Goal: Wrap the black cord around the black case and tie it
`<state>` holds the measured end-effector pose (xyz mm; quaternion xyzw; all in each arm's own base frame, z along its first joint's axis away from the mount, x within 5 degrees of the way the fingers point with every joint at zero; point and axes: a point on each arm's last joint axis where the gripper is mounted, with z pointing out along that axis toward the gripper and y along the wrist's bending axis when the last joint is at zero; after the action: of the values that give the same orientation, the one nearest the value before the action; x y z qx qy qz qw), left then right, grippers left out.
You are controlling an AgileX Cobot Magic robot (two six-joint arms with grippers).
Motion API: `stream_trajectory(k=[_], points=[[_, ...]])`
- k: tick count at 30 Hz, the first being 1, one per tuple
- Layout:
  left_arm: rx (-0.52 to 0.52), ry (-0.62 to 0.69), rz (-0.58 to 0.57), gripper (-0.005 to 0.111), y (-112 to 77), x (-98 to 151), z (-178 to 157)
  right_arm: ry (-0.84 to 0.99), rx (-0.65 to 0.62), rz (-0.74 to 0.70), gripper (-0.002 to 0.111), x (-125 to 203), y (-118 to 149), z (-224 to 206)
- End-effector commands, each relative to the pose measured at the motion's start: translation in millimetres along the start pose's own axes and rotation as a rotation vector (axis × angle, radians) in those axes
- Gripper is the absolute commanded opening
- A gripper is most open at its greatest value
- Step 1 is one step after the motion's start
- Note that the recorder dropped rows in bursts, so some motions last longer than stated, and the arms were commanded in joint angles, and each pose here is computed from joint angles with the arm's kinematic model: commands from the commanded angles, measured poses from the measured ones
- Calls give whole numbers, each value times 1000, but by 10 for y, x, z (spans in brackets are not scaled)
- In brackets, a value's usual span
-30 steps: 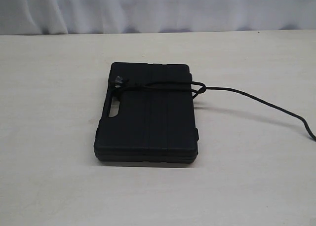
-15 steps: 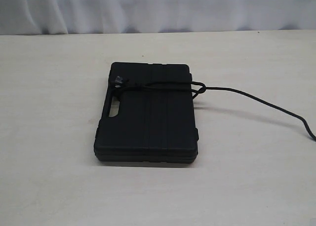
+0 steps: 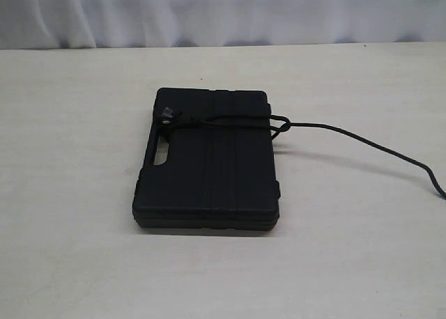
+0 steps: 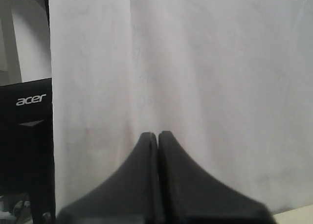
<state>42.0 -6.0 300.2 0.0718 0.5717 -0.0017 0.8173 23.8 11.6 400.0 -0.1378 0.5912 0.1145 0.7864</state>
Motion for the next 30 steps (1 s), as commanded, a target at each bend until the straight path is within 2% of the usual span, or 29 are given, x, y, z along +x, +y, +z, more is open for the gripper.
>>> stream_trajectory(k=[1, 10, 15, 20, 30], points=[[1, 14, -4, 0, -23, 167, -46, 4, -2, 5, 4, 11, 2, -6], [15, 46, -6, 0, -70, 487, -110, 4, -2, 5, 4, 11, 2, -6], [9, 14, -61, 0, -82, 597, -126, 4, -2, 5, 4, 11, 2, -6], [9, 16, -43, 0, -88, 645, -133, 4, -2, 5, 4, 11, 2, -6], [-34, 191, -20, 0, -64, 802, -150, 4, -2, 5, 4, 11, 2, -6]])
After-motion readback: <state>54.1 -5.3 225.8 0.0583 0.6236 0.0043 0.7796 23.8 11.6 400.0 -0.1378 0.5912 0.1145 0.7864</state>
